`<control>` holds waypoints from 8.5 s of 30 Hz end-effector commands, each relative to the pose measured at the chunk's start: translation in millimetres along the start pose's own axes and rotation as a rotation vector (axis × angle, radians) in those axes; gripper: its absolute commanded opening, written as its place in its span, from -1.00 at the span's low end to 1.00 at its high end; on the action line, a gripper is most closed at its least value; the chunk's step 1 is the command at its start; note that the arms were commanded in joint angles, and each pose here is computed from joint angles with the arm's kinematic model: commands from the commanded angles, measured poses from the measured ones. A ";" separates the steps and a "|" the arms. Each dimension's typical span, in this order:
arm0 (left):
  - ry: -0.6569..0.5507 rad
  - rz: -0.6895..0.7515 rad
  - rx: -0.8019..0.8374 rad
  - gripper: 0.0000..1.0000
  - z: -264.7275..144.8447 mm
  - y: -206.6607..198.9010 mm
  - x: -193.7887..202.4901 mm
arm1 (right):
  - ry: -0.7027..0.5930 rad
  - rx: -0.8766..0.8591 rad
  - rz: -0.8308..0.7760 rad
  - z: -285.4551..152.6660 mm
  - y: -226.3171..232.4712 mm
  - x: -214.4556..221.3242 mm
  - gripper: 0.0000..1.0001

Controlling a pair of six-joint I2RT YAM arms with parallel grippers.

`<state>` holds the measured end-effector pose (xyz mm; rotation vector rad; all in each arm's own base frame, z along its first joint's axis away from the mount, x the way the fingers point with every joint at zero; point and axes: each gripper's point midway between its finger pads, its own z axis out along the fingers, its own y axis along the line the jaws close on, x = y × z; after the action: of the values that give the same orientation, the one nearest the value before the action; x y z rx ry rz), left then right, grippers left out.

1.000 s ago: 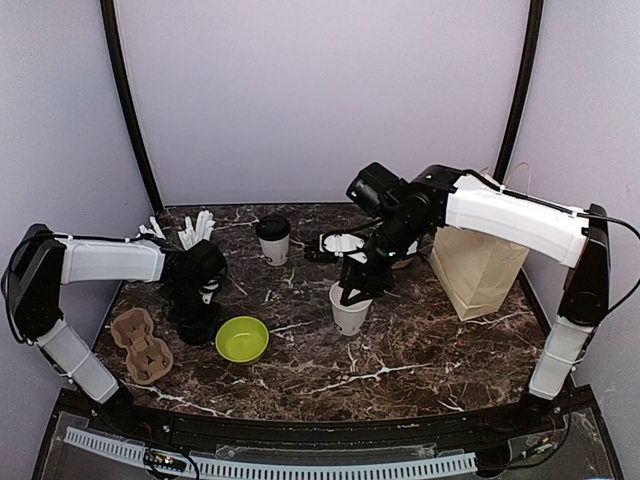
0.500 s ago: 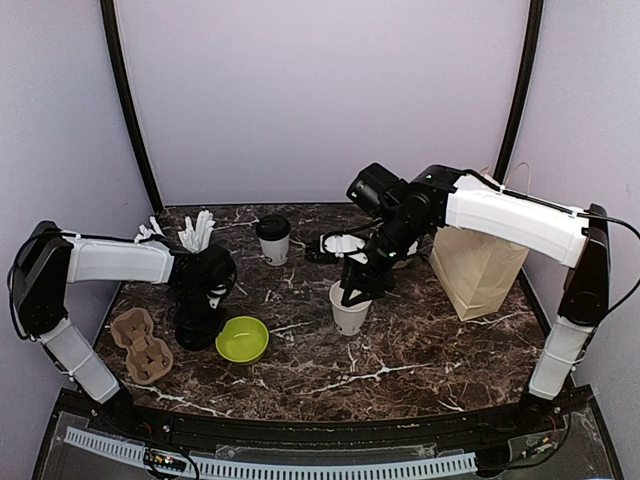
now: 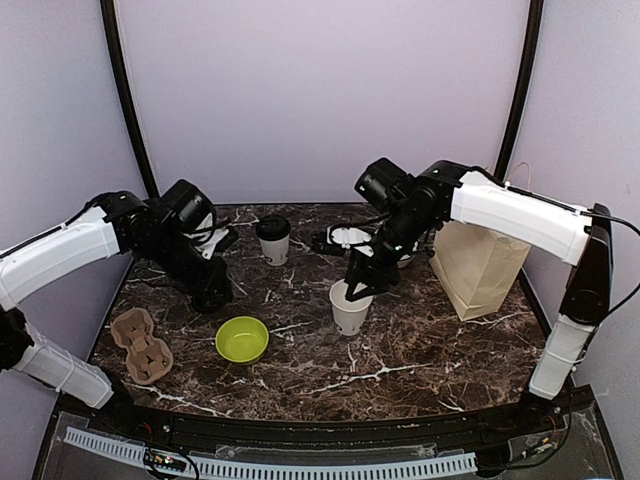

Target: Pack the takeout coffee

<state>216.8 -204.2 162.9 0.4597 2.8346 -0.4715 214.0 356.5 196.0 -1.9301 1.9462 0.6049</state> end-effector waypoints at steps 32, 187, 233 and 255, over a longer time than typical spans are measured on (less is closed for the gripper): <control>-0.823 0.481 1.096 -0.90 -160.4 -208.7 -186.1 | -0.898 -0.432 0.447 -168.2 -96.6 -131.6 0.71; -0.664 0.322 0.165 0.80 -52.4 -57.3 -164.5 | 0.246 0.001 -0.008 12.6 -41.2 28.6 0.39; -0.110 0.024 0.533 0.40 57.0 -117.1 -113.5 | -0.154 -0.001 0.570 -24.2 -112.7 57.0 0.20; -0.011 0.042 0.630 0.22 83.4 -148.0 -105.3 | -0.054 -0.197 0.718 23.9 -79.6 93.5 -0.09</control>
<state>278.1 -382.9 141.0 0.5705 2.6597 -1.3034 297.1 287.9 130.0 -1.2347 2.5851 0.9963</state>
